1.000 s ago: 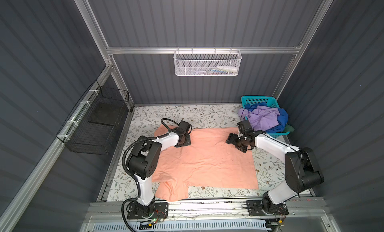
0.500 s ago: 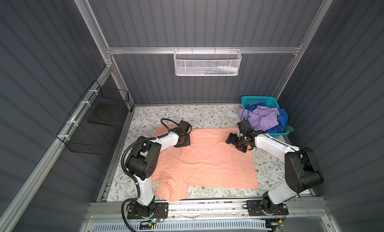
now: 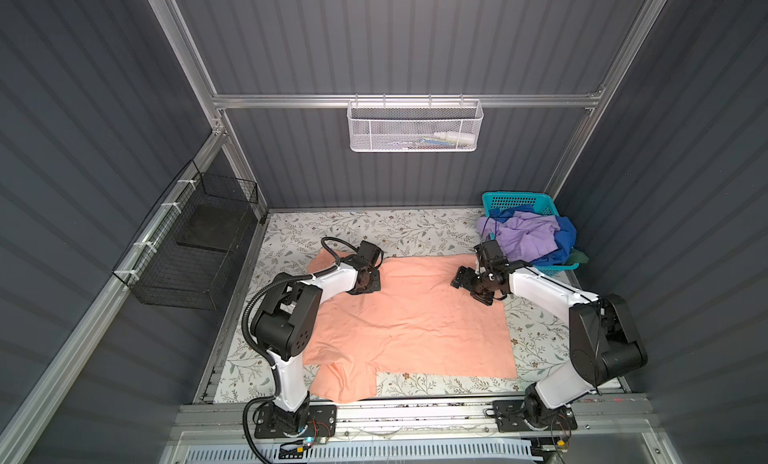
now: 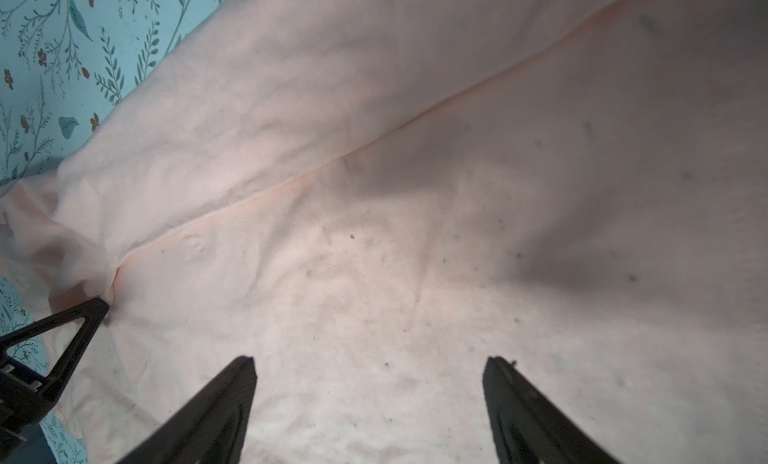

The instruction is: Fold and stack the t-shirts

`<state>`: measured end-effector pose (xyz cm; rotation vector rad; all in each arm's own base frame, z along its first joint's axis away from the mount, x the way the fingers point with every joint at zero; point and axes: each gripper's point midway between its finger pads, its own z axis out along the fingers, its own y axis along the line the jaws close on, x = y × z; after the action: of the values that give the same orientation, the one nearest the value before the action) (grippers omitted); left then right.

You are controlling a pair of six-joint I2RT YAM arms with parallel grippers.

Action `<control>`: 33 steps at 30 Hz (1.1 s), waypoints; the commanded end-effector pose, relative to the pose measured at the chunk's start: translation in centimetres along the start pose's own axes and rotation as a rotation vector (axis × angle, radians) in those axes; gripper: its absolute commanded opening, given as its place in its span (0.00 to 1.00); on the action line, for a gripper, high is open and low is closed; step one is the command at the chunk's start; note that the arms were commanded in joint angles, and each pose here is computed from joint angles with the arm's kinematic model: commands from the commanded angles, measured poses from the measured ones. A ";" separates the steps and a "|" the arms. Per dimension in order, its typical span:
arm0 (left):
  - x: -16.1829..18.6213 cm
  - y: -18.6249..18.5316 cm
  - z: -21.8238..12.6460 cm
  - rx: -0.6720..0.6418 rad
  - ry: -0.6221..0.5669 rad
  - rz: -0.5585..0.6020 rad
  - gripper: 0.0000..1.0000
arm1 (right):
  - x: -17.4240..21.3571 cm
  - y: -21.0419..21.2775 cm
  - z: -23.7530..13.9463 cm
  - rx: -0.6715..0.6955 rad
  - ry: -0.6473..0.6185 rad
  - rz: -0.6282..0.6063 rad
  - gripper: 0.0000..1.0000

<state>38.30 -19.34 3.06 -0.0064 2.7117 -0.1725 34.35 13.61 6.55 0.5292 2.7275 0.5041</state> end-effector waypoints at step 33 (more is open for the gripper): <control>-0.6 -2.4 -7.2 0.088 -0.080 -0.061 0.00 | -0.5 0.3 0.3 -0.004 0.001 -0.004 0.87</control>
<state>37.40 -20.61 10.51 -0.0483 2.5833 -0.3065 34.33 13.66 6.37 0.5288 2.7329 0.5053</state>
